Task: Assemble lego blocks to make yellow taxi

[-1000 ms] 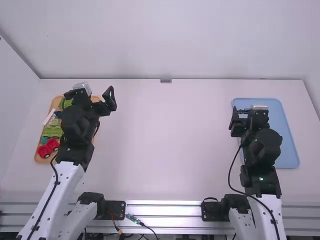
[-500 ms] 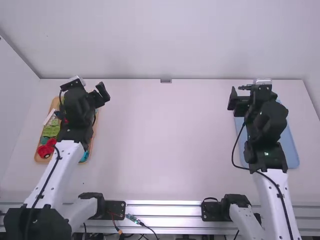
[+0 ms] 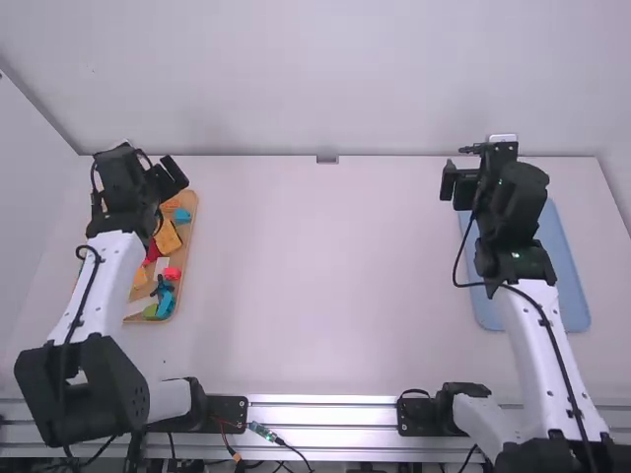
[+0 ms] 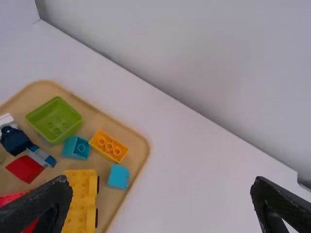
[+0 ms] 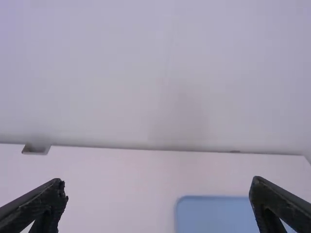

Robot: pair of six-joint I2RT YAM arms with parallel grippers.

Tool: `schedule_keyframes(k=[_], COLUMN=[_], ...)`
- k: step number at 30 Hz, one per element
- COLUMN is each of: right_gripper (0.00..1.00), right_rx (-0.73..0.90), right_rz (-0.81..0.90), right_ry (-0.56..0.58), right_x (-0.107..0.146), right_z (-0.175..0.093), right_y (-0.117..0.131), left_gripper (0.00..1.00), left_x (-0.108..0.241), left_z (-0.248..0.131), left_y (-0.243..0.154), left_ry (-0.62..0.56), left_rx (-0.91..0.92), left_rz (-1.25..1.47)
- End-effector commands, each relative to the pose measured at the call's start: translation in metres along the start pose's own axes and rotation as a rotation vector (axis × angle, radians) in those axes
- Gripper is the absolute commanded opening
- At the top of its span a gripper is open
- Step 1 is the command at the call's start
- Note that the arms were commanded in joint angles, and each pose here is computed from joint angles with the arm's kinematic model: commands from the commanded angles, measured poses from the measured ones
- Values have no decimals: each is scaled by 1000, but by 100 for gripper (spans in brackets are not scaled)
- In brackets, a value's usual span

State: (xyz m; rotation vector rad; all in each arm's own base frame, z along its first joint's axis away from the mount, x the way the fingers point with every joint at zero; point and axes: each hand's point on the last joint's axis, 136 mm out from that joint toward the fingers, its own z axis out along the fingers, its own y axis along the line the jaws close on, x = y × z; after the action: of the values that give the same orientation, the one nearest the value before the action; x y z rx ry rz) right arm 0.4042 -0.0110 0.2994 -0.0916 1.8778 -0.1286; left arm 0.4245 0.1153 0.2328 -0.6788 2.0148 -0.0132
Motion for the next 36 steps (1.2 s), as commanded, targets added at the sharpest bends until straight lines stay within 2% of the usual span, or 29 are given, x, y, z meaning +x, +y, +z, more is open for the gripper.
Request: schedule_keyframes(k=[1,15,18,23,28,36], right_gripper=[99,99,99,99,99,99], right_rx=[-4,-26,-31,-31,-31,-32], right_rz=[4,-1,-2,-3,-2,-2], right_ry=[16,185,220,223,223,223], right_x=[2,58,71,72,72,72], right_z=[8,51,59,60,60,60], right_y=[2,10,12,13,13,13], left_gripper=[99,99,99,99,99,99], left_x=[-6,20,25,28,38,68], left_z=[6,52,63,72,66,64], left_y=[-10,-6,3,14,29,41], left_ry=[15,247,285,311,345,476], left_rx=[22,-47,-110,-193,-278,-308], left_rz=[0,19,12,-29,-49,60])
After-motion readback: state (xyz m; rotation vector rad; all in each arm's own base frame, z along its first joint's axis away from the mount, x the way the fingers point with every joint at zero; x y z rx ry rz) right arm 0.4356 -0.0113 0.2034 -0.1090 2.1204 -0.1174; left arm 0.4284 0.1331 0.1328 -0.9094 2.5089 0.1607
